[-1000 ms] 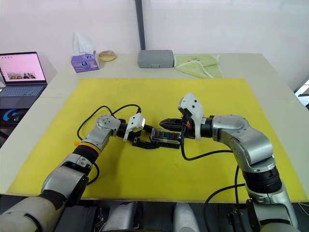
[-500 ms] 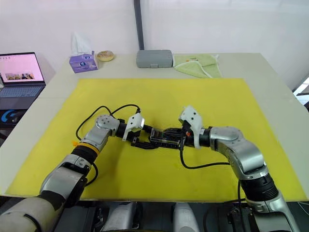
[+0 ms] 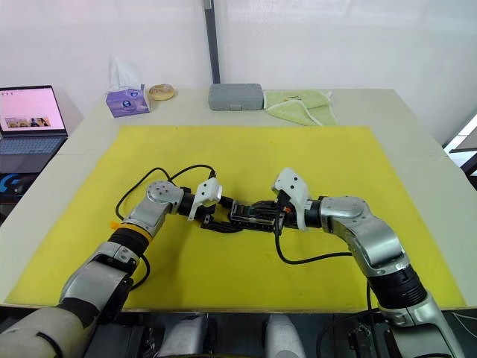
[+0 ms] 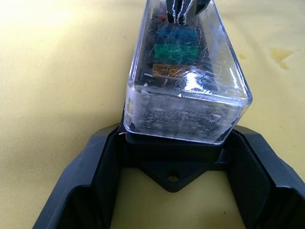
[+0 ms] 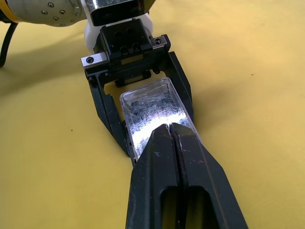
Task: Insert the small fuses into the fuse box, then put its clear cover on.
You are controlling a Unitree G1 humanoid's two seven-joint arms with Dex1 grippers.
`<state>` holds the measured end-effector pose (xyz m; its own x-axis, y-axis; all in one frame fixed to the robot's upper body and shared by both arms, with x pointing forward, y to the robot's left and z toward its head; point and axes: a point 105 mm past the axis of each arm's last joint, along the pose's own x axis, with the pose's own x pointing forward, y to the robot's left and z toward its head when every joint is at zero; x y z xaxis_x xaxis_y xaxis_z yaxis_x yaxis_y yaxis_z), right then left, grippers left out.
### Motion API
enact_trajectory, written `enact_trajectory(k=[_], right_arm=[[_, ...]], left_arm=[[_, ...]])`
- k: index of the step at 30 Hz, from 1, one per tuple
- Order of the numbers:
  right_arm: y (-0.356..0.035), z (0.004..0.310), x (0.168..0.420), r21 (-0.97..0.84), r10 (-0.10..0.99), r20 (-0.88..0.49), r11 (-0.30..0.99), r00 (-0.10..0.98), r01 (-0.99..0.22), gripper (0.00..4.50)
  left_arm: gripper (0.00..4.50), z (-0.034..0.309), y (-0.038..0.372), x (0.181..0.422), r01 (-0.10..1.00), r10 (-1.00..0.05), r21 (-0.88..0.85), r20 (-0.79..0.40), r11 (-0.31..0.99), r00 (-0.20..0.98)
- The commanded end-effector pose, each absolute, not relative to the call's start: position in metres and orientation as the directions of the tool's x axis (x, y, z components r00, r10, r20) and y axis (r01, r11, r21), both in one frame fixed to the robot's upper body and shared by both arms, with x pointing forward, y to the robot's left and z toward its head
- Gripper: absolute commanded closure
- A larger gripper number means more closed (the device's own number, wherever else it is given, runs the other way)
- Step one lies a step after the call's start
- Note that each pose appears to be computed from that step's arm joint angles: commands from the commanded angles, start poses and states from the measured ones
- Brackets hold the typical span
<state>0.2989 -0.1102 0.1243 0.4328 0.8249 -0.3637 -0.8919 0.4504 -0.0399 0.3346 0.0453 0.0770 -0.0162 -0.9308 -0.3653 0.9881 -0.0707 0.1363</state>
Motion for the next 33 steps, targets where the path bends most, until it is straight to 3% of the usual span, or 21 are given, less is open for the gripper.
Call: enact_trajectory(k=[1,3,7,14,19,24,33], right_arm=[[-0.125,0.101,0.3,0.052,0.779,-0.435,0.524,0.453,-0.85,4.45],[-0.12,0.112,0.3,0.058,0.805,-0.39,0.507,0.448,-0.86,4.45],[-0.115,0.127,0.297,0.056,0.836,-0.337,0.477,0.433,-0.877,4.5],[-0.125,0.155,0.291,0.027,0.851,-0.273,0.472,0.448,-0.881,4.5],[-0.148,0.166,0.288,0.016,0.816,-0.265,0.536,0.513,-0.844,4.5],[-0.176,0.174,0.282,0.014,0.765,-0.262,0.612,0.588,-0.791,4.5],[-0.233,0.172,0.251,-0.029,0.625,-0.334,0.741,0.706,-0.67,4.5]], left_arm=[[1.92,0.065,0.06,0.336,0.995,-0.911,0.09,-0.412,-0.032,0.008],[1.92,0.066,0.061,0.337,0.997,-0.914,0.075,-0.407,-0.021,0.012],[0.02,0.068,0.062,0.339,0.998,-0.918,0.06,-0.397,-0.006,0.018],[0.02,0.079,0.085,0.345,0.997,-0.911,0.066,-0.407,0.041,0.064],[0.02,0.086,0.116,0.345,0.993,-0.902,0.062,-0.417,0.096,0.113],[0.02,0.108,0.139,0.343,0.98,-0.922,0.016,-0.338,0.197,0.191],[0.02,0.135,0.192,0.321,0.925,-0.875,0.012,-0.322,0.379,0.363]])
